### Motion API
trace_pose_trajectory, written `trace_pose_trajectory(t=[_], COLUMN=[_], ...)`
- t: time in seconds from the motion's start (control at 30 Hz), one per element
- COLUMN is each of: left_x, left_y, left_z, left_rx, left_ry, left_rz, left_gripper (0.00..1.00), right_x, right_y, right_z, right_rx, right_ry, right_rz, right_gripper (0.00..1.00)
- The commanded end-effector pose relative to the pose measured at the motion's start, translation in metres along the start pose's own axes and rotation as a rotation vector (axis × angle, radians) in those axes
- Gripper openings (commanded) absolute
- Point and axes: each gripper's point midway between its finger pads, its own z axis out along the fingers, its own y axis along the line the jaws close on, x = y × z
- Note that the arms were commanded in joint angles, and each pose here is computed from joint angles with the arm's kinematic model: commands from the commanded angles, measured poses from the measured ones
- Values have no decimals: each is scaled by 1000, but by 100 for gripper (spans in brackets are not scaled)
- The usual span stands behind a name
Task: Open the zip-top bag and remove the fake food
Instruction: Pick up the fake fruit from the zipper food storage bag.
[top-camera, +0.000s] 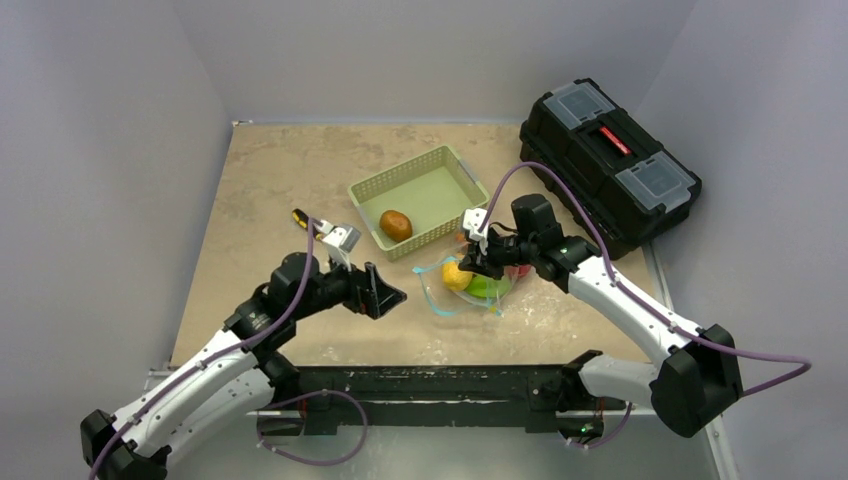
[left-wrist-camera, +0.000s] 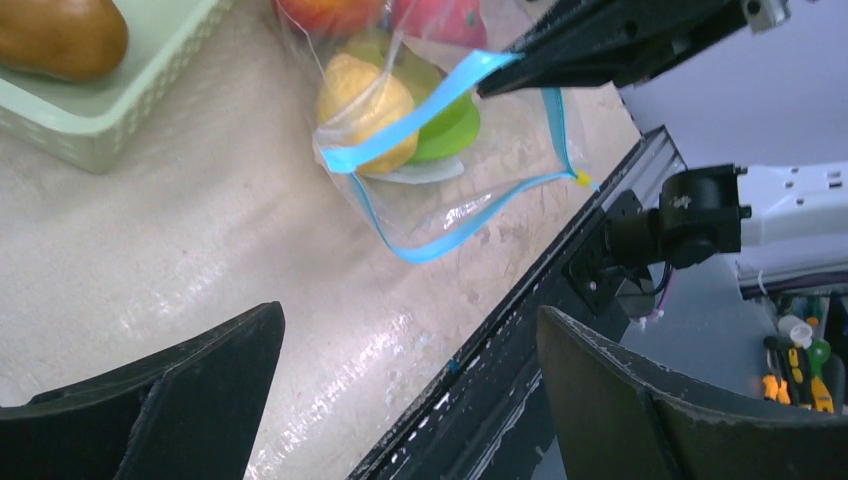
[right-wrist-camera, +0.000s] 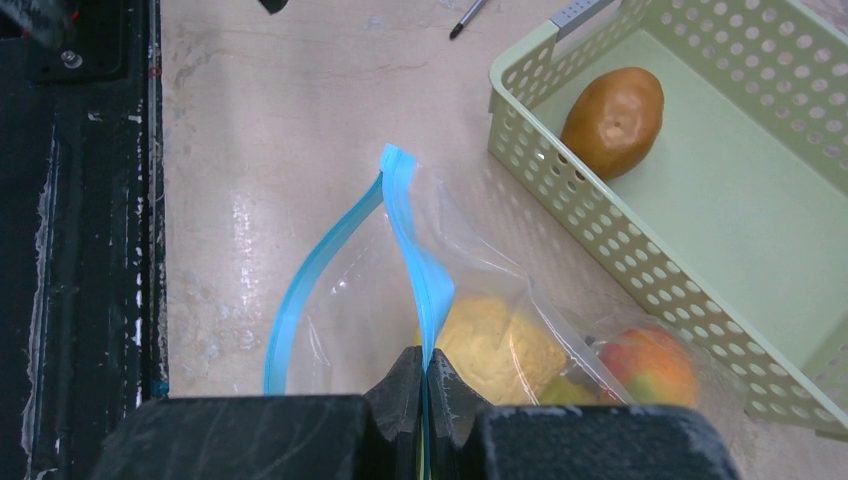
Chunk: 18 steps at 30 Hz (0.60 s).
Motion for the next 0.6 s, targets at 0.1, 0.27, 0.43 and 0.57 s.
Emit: trace_pose_trajectory(t=[0.1, 0.27, 0.43, 0.57], left_x=[15, 31, 37, 44], left_y=[-20, -31, -50, -57], left_z=[9, 18, 29, 40], left_rx=[95, 117, 158, 160], left_ry=[-50, -31, -41, -45], left_rz=[104, 199, 285, 311], left_gripper=[95, 94, 94, 94], right_x=[-3, -2, -1, -2], right_y=[0, 0, 1, 1], right_z=[-1, 0, 1, 1], right_rx=[-13, -19, -22, -24], right_ry=[-13, -10, -8, -10], right_rz=[-17, -17, -15, -17], right_gripper=[0, 0, 0, 0])
